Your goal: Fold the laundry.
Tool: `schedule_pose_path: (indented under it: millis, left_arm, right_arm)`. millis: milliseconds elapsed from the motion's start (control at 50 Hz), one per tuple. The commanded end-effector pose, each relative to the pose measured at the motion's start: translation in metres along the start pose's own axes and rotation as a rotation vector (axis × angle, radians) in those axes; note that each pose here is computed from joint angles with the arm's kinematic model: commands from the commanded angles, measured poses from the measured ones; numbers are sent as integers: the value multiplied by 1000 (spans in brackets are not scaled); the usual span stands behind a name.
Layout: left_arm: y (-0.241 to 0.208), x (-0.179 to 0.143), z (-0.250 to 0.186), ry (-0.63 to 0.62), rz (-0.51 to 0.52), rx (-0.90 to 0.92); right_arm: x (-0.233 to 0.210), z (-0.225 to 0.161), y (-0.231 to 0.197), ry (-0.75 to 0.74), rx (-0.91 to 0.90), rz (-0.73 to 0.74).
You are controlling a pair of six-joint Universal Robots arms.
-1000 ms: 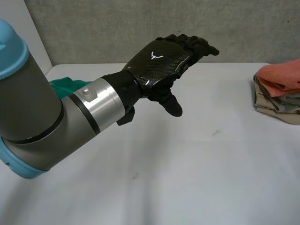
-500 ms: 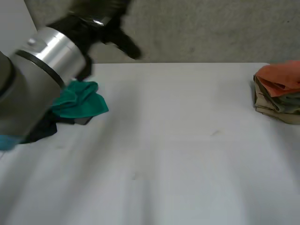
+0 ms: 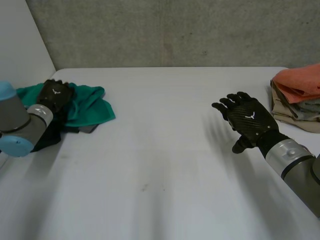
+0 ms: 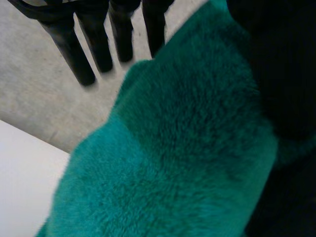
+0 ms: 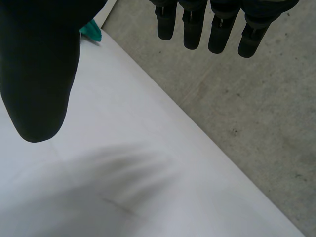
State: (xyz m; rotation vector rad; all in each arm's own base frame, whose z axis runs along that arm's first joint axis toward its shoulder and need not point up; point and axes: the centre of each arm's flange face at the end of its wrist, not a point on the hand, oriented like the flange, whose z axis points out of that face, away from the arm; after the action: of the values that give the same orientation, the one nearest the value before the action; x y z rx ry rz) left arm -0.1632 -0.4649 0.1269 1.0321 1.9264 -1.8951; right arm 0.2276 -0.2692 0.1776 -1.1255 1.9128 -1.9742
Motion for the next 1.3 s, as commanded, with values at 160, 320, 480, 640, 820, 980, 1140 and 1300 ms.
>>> schedule_pose_path:
  millis: [160,320,480,640,820,980,1140,1300]
  left_arm:
    - [-137,-5,-49,-2,-231,296]
    - [-250,7,-131,136,-490,542]
    - [-265,93,-153,378,-574,516]
    - [-203,194,-130,475,-465,238]
    - [-221,202,-153,503,-416,222]
    - [-249,150,-184,398,-435,279]
    - [-213,124,-213,278,-435,139]
    - [-158,151,-210,332,-409,-44]
  right_arm:
    - [4,-2,-2,22,-2,0]
    - [18,-3,-12,98,-18,2]
    - [24,-8,-14,130,-59,23]
    - [25,-9,-11,138,-75,30]
    - [34,-12,-8,155,-128,55]
    - [39,-22,-17,153,-247,199]
    - [22,-46,-19,65,-451,411]
    - [-12,-38,6,36,-442,537]
